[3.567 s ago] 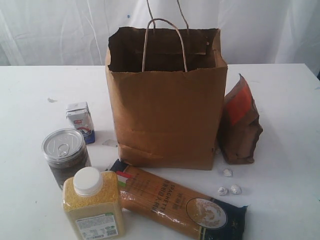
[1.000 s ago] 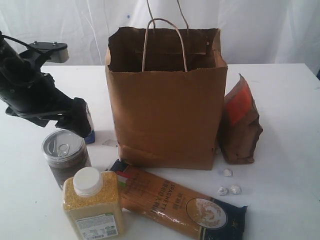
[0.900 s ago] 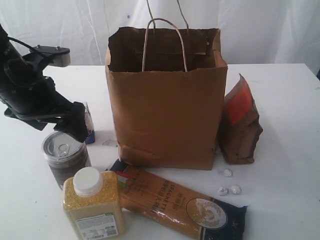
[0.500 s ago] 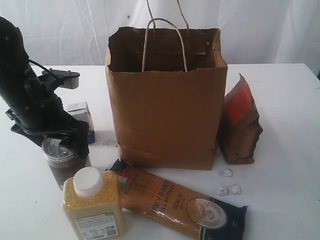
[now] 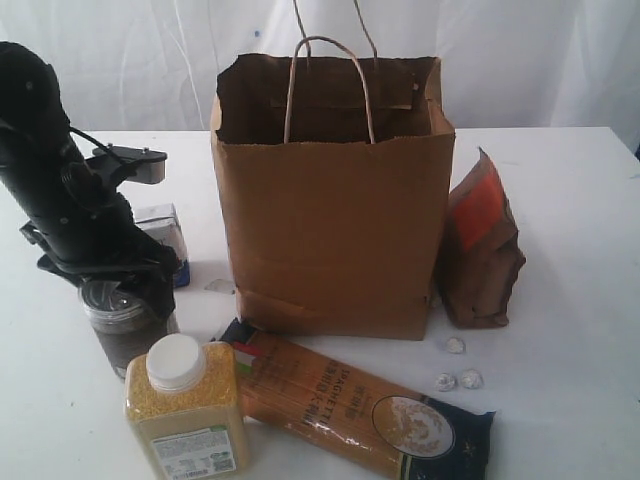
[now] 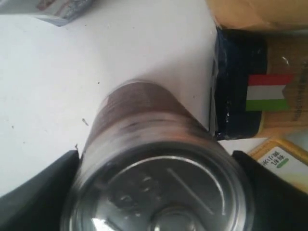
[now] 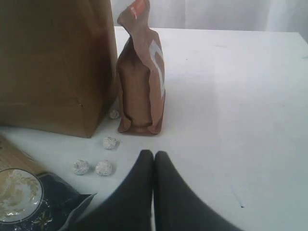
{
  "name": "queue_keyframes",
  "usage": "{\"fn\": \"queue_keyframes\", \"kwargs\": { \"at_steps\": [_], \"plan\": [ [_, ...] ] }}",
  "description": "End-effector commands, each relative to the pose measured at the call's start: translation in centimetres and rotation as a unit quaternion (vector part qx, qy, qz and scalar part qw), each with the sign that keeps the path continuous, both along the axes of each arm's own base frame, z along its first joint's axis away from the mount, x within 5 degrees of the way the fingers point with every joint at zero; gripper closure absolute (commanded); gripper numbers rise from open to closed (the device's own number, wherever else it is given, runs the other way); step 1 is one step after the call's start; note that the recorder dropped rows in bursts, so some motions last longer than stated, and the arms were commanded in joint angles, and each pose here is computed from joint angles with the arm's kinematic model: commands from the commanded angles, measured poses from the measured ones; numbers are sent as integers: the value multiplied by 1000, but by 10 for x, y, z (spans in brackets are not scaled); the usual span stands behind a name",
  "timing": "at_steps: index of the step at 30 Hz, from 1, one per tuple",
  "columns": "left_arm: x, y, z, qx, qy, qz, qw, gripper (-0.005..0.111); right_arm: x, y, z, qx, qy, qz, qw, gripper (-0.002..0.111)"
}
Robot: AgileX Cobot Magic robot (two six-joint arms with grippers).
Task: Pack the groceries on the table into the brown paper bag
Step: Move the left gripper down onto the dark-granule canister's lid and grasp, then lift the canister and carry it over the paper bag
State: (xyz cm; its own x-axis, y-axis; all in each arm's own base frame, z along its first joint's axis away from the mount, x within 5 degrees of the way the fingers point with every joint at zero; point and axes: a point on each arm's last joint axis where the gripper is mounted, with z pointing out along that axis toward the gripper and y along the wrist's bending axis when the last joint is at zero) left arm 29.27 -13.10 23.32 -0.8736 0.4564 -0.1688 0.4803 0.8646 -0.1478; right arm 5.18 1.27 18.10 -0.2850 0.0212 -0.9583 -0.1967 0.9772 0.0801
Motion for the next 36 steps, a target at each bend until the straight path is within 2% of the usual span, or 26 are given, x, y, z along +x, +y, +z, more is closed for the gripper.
{"fn": "queue_keyframes", "kwargs": {
  "at_steps": [1,9,14,20,26,36],
  "plan": [
    [-4,6,24,27,7,-18,999,107,0,0,0,1,-5,-2,1000,108],
    [-23,13,109,18,-33,-47,998,107,0,0,0,1,-5,-2,1000,108],
    [-28,15,167,-13,-126,-44,991,107,0,0,0,1,-5,-2,1000,108],
    [-38,14,226,-74,-217,-46,972,107,0,0,0,1,-5,-2,1000,108],
    [-47,10,257,-127,-256,-59,956,107,0,0,0,1,-5,-2,1000,108],
    [-33,-10,262,-189,-245,-98,946,107,0,0,0,1,-5,-2,1000,108]
  ]
}}
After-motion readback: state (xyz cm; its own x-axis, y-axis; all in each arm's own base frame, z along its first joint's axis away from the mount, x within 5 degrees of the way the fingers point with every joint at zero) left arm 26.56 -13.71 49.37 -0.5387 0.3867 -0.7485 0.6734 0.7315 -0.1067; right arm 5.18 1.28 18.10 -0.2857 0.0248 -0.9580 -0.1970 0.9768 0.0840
